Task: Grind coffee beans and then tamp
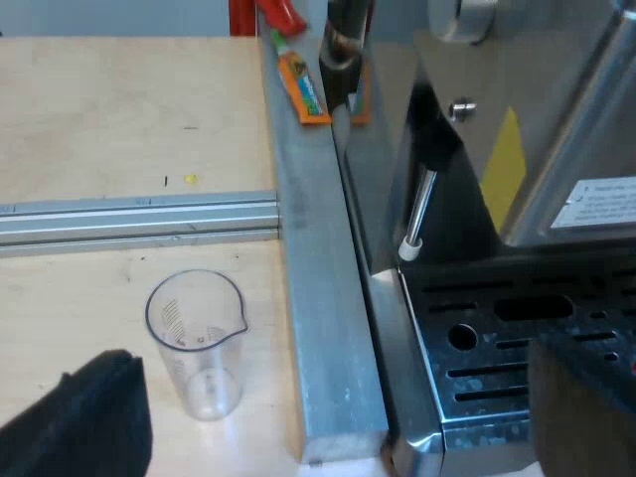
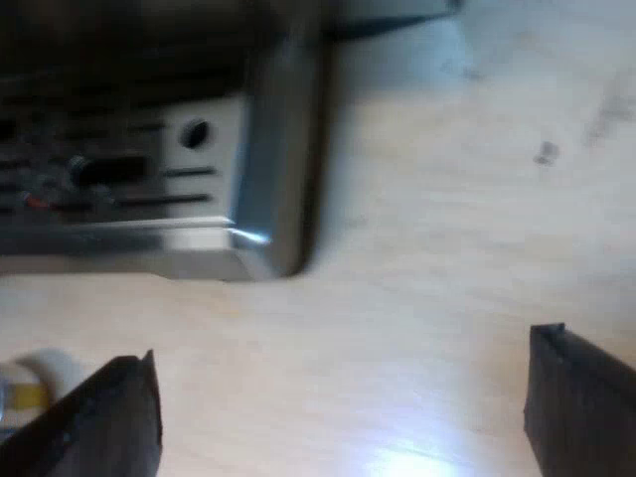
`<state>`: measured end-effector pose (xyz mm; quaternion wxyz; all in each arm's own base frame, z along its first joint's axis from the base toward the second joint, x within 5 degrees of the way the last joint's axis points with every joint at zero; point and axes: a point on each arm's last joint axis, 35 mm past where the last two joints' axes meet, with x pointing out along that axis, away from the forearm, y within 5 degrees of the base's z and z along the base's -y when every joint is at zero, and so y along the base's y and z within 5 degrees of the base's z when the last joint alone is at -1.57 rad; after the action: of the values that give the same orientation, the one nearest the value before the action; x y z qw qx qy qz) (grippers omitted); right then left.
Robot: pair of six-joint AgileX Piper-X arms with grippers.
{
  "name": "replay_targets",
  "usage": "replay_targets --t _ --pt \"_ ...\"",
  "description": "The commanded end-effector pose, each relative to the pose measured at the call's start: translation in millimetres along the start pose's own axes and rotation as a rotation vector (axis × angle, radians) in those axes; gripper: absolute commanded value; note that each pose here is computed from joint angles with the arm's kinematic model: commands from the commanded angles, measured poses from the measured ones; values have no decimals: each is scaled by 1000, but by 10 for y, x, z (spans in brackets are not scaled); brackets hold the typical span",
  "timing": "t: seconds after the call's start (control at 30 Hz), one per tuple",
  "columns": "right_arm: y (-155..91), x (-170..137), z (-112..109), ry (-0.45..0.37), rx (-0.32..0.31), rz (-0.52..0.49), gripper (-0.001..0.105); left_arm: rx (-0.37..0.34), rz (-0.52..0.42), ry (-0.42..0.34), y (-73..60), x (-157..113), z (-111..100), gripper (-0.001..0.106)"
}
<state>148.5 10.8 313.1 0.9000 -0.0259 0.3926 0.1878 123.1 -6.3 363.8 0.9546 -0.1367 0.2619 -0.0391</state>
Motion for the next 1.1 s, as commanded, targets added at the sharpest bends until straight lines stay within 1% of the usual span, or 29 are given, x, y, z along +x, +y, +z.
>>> replay_targets --t 0.03,0.17,0.27,0.3,0.33,0.37,0.4,0.43,0.5,0.57,0.63,0.77,0.8,0.83,0.87,0.93,0.97,1.03,1.07,1.1 --pt "-27 -112 -55 5 -22 -22 76 -9 6 -6 -3 -17 15 79" --pt "-21 -218 -121 4 -24 -70 76 -9 13 16 -2 -64 -34 79" --pt "43 -341 -180 -25 -47 -92 76 -1 0 13 -18 -107 -53 79" --pt "70 -388 -205 -36 -80 -97 76 40 -32 -17 -53 -208 -74 79" --pt "92 -428 -224 -49 -97 -99 76 52 -34 -35 -59 -254 -83 79" --pt "106 -452 -234 -60 -103 -100 76 53 -31 -44 -60 -276 -86 79" --pt "124 -481 -253 -72 -107 -104 76 58 -11 -83 -54 -361 -99 79" --pt "171 -560 -302 -99 -117 -112 76 59 -7 -102 -52 -407 -108 79" --pt "182 -577 -318 -100 -118 -113 76 62 17 -149 -43 -513 -132 79" --pt "257 -688 -418 -125 -127 -121 76 76 17 -184 -41 -607 -159 79" --pt "317 -775 -504 -148 -135 -128 76 108 12 -224 -33 -757 -230 79" --pt "390 -885 -598 -200 -151 -144 76 109 10 -237 -19 -868 -314 79" --pt "419 -926 -631 -227 -153 -142 76 109 10 -235 -11 -910 -357 79" --pt "449 -957 -669 -253 -156 -134 76 110 8 -245 5 -1009 -446 79" --pt "463 -971 -687 -266 -156 -127 76 115 6 -252 9 -1039 -468 79" --pt "517 -1015 -759 -312 -138 -94 76 120 -4 -298 23 -1152 -553 79" --pt "530 -1027 -776 -324 -136 -87 76 121 -6 -307 25 -1170 -567 79" --pt "571 -1049 -850 -359 -140 -64 76 122 -13 -338 44 -1254 -662 79" --pt "582 -1057 -869 -369 -145 -59 76 122 -13 -336 49 -1264 -683 79" --pt "600 -1071 -899 -384 -153 -54 76 121 -9 -318 56 -1249 -702 79"
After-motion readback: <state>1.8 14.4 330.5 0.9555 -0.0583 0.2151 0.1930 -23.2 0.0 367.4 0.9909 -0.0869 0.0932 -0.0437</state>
